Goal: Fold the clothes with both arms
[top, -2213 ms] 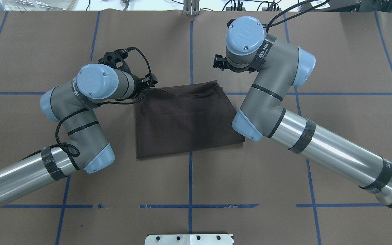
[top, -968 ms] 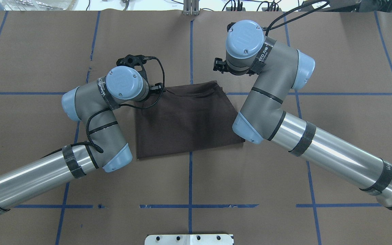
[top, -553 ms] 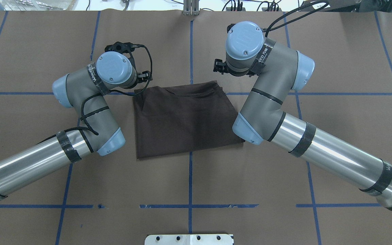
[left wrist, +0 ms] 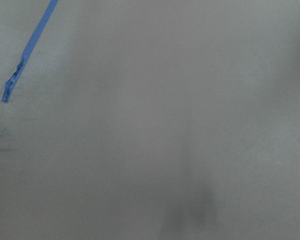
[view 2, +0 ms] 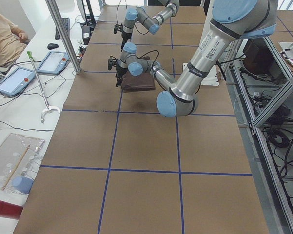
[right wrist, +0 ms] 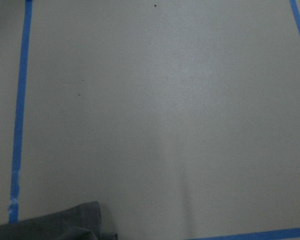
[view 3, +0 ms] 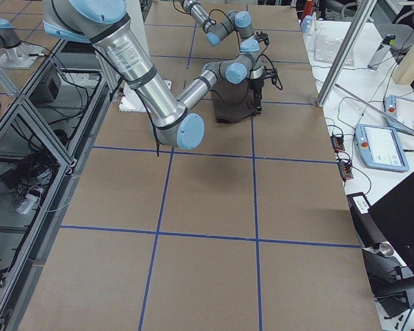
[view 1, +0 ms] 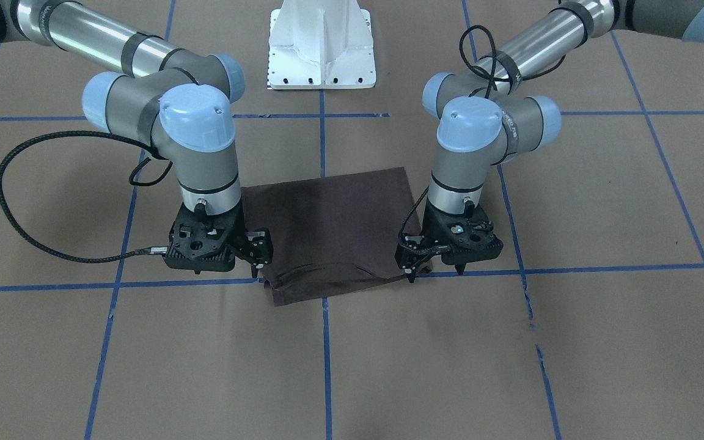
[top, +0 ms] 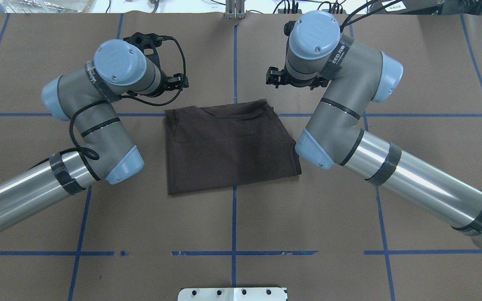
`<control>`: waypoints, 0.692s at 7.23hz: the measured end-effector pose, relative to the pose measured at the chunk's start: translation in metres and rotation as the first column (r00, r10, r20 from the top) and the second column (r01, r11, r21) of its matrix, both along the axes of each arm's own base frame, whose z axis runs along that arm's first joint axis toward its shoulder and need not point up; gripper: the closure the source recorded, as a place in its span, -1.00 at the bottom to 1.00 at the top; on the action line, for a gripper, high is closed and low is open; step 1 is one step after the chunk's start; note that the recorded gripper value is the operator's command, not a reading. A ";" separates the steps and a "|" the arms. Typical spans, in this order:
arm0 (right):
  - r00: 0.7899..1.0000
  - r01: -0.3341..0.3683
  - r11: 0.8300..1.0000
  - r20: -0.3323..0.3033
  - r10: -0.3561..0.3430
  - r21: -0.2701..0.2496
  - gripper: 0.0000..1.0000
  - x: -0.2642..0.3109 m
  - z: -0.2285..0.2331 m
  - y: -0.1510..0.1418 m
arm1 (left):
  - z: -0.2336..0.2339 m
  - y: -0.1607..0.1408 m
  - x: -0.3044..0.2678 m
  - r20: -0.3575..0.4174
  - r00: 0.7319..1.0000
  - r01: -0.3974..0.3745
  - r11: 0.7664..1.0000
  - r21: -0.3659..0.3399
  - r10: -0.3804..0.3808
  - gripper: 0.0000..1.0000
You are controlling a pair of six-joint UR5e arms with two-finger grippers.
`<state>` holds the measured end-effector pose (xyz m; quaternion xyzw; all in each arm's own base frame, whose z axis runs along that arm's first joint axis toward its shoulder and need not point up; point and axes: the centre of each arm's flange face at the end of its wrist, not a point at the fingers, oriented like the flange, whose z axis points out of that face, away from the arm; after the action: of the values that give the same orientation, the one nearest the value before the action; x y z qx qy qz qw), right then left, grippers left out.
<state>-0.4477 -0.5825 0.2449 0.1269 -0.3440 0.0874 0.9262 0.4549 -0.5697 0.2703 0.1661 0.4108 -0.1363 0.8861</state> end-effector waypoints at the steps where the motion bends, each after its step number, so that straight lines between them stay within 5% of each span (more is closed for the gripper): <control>1: 0.999 0.052 0.999 -0.013 -0.052 0.016 -1.00 0.046 0.018 -0.004 | -0.001 0.009 -0.041 0.014 0.999 -0.049 0.997 0.056 0.049 -1.00; 5: 0.948 0.306 0.950 -0.115 -0.298 0.061 -1.00 0.291 0.132 0.000 | 0.051 0.016 -0.240 0.211 0.956 -0.251 0.943 0.221 0.205 -1.00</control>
<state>-0.1571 -0.5821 0.3772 0.1134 -0.3137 -0.0757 0.9397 0.2148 -0.5536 0.3210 0.2373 0.3570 0.0354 0.9028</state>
